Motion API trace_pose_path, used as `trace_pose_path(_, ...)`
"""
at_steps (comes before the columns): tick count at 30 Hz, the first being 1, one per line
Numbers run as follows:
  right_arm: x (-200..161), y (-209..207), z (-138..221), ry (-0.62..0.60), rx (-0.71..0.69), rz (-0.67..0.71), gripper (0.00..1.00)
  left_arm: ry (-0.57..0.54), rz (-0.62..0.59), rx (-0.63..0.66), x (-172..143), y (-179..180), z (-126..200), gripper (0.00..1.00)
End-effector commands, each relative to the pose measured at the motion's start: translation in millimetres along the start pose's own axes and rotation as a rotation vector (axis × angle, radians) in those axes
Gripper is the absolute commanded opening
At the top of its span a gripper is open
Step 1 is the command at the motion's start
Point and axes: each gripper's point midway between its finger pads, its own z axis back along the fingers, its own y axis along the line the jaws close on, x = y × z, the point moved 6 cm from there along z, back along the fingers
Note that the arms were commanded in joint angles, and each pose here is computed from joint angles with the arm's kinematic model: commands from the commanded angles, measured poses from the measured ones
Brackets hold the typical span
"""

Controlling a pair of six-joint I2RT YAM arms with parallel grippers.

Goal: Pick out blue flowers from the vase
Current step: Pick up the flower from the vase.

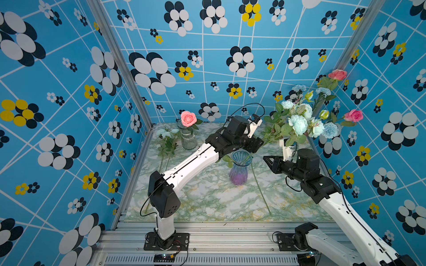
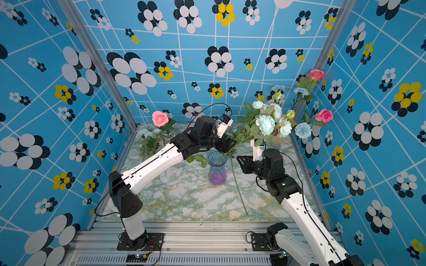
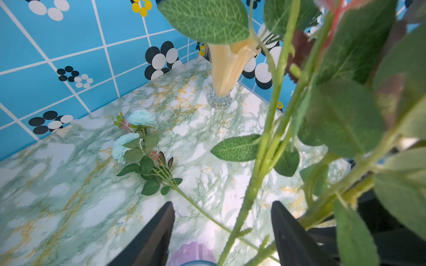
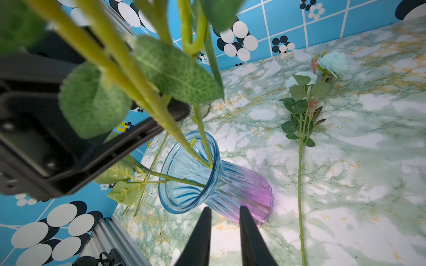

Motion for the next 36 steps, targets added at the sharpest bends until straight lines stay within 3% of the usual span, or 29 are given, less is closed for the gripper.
trace_pose_path(1, 4, 6, 7, -0.008, 0.004, 0.027, 0.24, 0.015, -0.016, -0.004, 1, 2, -5, 0.61)
trace_pose_path(9, 6, 9, 12, -0.016, 0.014, 0.033, 0.24, 0.018, -0.026, 0.020, -3, 8, -16, 0.45)
trace_pose_path(13, 6, 9, 14, -0.020, 0.016, 0.036, 0.24, 0.007, -0.031, 0.034, -4, 9, -19, 0.27)
trace_pose_path(18, 6, 10, 15, -0.022, 0.019, 0.038, 0.24, -0.024, -0.057, 0.119, -5, 9, -11, 0.17)
trace_pose_path(29, 16, 17, 0, -0.045, 0.091, -0.005, 0.23, -0.139, -0.033, 0.326, -13, 20, 60, 0.10)
trace_pose_path(36, 28, 37, -16, -0.050, 0.156, 0.008, 0.24, -0.180, 0.010, 0.338, -22, 19, 87, 0.11)
